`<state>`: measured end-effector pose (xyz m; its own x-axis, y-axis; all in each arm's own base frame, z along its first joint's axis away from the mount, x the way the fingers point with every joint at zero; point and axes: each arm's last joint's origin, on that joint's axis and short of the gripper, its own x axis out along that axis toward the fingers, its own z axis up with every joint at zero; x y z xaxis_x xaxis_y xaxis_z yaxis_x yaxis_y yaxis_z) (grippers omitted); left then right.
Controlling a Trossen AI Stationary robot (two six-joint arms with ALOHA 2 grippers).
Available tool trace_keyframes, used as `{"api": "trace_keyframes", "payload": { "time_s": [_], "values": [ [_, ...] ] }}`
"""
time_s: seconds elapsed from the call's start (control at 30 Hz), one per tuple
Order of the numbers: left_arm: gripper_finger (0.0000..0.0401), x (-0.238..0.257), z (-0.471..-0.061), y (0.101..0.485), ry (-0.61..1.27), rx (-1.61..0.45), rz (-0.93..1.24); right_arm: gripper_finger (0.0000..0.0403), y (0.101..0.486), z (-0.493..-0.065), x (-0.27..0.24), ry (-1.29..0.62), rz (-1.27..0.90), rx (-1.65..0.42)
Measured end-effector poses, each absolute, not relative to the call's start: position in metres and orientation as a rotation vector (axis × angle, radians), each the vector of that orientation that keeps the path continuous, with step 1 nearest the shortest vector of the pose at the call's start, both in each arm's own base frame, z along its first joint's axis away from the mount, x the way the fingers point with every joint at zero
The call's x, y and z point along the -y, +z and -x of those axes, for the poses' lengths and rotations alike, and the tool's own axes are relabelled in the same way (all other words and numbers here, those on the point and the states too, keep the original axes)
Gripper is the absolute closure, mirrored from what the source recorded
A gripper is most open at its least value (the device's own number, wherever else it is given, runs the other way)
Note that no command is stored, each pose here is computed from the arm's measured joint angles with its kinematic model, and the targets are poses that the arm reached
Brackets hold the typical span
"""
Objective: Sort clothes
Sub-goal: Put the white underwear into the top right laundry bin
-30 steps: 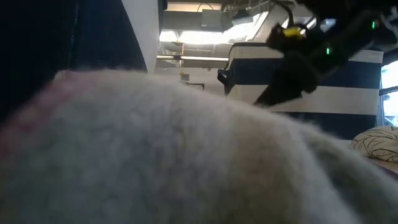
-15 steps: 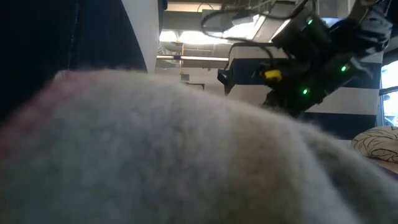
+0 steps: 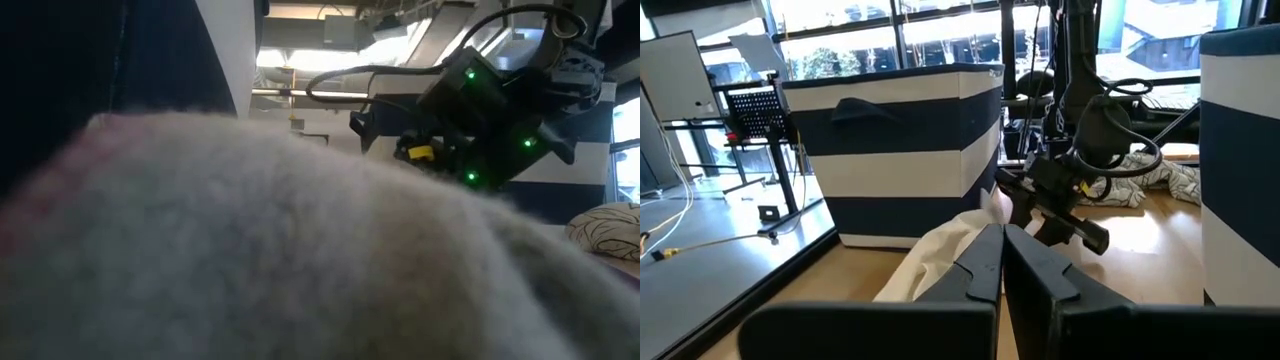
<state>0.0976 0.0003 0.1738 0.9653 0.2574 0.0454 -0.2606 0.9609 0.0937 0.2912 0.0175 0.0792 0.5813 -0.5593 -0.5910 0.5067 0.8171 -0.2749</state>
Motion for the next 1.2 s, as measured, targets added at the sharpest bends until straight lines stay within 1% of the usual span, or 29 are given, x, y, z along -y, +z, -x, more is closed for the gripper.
{"api": "trace_keyframes", "payload": {
  "time_s": [0.13, 0.17, 0.2, 0.27, 0.37, 0.43, 0.6, 0.7, 0.87, 0.93, 1.07, 1.2],
  "values": [
    [0.0398, 0.0, -0.098, 0.174, 0.262, 0.033, -0.099, 0.0362, 0.078, -0.29, -0.018, -0.619, 0.084, -0.729],
    [0.0398, 0.0, -0.098, 0.174, 0.262, 0.033, -0.099, 0.0379, 0.078, -0.29, -0.018, -0.617, 0.083, -0.73],
    [0.0398, 0.0, -0.098, 0.174, 0.262, 0.033, -0.095, 0.0385, 0.078, -0.29, -0.018, -0.614, 0.082, -0.731],
    [0.0398, 0.0, -0.098, 0.174, 0.262, 0.034, -0.09, 0.0382, 0.08, -0.29, -0.018, -0.604, 0.073, -0.728],
    [0.0398, 0.0, -0.098, 0.174, 0.262, 0.034, -0.088, 0.0357, 0.085, -0.292, -0.019, -0.583, 0.051, -0.72],
    [0.0398, 0.0, -0.098, 0.174, 0.262, 0.034, -0.088, 0.0353, 0.091, -0.293, -0.022, -0.554, 0.045, -0.717],
    [0.0398, 0.0, -0.098, 0.174, 0.262, 0.032, -0.085, 0.0386, 0.112, -0.298, -0.033, -0.505, 0.062, -0.681],
    [0.0398, 0.0, -0.098, 0.173, 0.262, 0.032, -0.072, 0.0387, 0.124, -0.295, -0.039, -0.493, 0.091, -0.672],
    [0.0398, 0.0, -0.098, 0.173, 0.262, 0.032, -0.068, 0.0365, 0.156, -0.291, -0.047, -0.483, 0.094, -0.605],
    [0.0398, 0.0, -0.098, 0.173, 0.262, 0.032, -0.068, 0.0368, 0.17, -0.29, -0.051, -0.473, 0.113, -0.585],
    [0.0398, 0.0, -0.098, 0.173, 0.262, 0.032, -0.068, 0.0386, 0.198, -0.287, -0.055, -0.443, 0.15, -0.545],
    [0.0398, 0.0, -0.098, 0.173, 0.262, 0.031, -0.068, 0.0381, 0.225, -0.287, -0.057, -0.421, 0.173, -0.523]
  ]
}}
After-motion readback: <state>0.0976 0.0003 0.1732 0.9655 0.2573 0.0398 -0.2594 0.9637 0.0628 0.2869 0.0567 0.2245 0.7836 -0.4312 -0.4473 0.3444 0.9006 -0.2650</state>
